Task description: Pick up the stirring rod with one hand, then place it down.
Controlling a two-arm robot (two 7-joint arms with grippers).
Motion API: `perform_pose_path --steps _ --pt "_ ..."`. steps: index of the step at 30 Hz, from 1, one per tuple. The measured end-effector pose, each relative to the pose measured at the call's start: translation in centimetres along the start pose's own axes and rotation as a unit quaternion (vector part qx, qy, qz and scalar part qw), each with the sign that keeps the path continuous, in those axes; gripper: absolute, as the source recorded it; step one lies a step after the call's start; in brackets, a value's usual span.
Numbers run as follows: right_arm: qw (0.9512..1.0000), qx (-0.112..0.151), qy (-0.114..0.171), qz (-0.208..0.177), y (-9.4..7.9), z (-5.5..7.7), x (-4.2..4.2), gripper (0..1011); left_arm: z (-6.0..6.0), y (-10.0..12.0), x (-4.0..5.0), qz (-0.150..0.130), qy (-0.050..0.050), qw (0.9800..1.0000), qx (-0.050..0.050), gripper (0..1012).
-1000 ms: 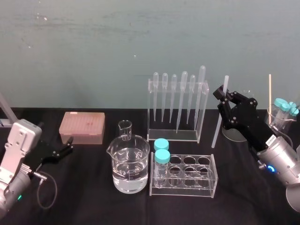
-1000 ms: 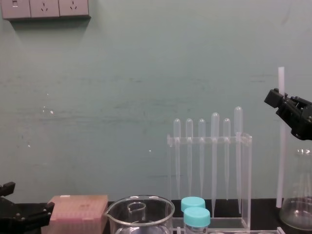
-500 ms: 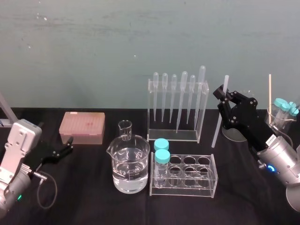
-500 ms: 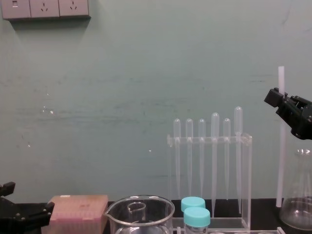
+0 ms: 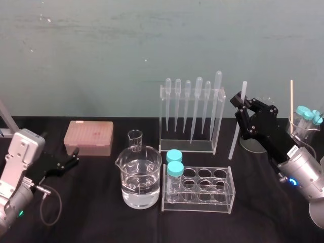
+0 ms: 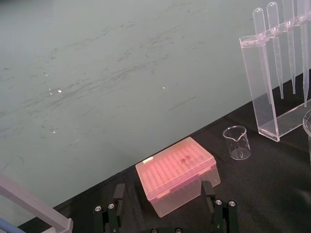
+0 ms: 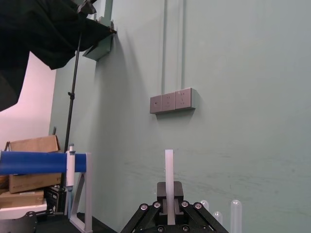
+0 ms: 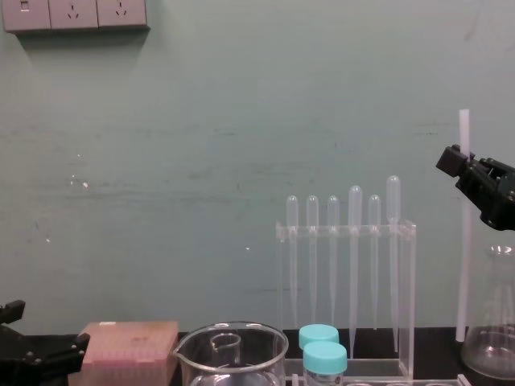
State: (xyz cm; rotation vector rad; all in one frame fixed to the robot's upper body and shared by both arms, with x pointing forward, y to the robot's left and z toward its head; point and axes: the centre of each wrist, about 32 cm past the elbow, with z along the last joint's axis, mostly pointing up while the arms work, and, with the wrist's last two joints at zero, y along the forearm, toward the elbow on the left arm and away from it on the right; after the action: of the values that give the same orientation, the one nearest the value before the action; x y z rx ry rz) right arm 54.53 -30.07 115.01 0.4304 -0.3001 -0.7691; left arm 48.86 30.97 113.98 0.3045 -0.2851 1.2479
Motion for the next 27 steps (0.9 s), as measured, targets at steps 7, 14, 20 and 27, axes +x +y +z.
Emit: perform_pose_path --steps 7,14,20,27 --pt "1.0 0.0 0.0 0.0 0.0 0.0 0.0 70 0.0 0.0 0.0 0.0 0.0 1.0 0.0 1000" --pt "1.0 0.0 0.0 0.0 0.0 0.0 0.0 69 0.0 0.0 0.0 0.0 0.0 1.0 0.0 1000" --pt "1.0 0.0 0.0 0.0 0.0 0.0 0.0 69 0.0 0.0 0.0 0.0 0.0 1.0 0.0 1000" --pt "1.0 0.0 0.0 0.0 0.0 0.0 0.0 69 0.0 0.0 0.0 0.0 0.0 1.0 0.0 1000"
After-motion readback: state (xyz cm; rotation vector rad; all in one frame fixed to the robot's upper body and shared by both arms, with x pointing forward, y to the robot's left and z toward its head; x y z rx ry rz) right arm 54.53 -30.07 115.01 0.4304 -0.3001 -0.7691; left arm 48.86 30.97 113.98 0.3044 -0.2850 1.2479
